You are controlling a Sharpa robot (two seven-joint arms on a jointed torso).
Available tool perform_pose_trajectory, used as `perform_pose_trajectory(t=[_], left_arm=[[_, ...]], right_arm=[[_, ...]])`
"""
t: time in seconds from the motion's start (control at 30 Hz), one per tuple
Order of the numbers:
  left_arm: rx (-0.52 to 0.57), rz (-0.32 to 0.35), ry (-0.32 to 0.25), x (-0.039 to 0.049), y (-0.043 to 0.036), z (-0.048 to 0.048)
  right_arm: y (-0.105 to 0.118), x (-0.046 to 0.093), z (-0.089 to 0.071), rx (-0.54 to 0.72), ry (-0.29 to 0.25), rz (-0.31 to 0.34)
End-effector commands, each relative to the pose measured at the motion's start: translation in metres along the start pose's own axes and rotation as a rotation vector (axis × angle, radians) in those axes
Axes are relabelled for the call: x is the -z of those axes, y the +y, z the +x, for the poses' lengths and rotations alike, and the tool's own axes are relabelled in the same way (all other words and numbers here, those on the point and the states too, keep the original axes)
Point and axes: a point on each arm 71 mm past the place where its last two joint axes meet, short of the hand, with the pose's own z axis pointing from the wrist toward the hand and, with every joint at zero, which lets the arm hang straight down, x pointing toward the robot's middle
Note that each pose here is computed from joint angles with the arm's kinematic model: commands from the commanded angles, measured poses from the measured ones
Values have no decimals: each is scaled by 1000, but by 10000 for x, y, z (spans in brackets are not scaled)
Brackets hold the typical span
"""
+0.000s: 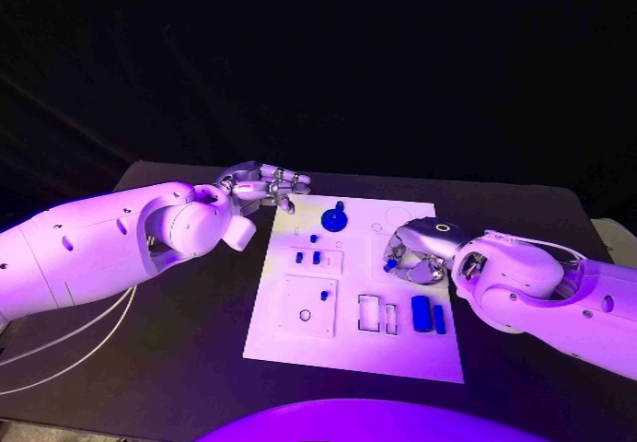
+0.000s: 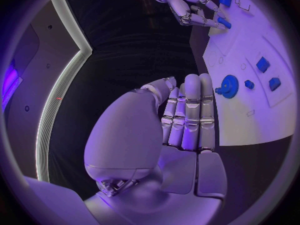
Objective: Assemble the parts on the task board
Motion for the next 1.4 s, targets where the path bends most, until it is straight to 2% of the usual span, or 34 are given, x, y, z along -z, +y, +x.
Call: perform_pose_trajectory(t=[0.03, 0.33, 0.53, 0.77, 0.93, 1.07, 1.17, 1.4], left_arm=[[-1, 1, 14, -4, -8, 19], [-2, -1, 16, -4, -7, 23], [-4, -5, 15, -2, -4, 16], [-5, -6, 13, -9, -1, 10], [-5, -6, 16, -19, 6, 20], [-5, -8, 19, -30, 16, 30], [-5, -9, 21, -34, 21, 36], [-5, -9, 28, -57, 29, 62]], right_arm=[[8, -6, -3, 2, -9, 0], [40, -33, -23, 2, -38, 6], [53, 2, -55, 0, -62, 8], [125, 95, -229, -22, -107, -11], [302, 169, -356, -45, -143, -62], [534, 159, -391, -72, -150, -125], [663, 134, -368, -87, -145, -161], [1071, 0, -173, -134, -109, -269]])
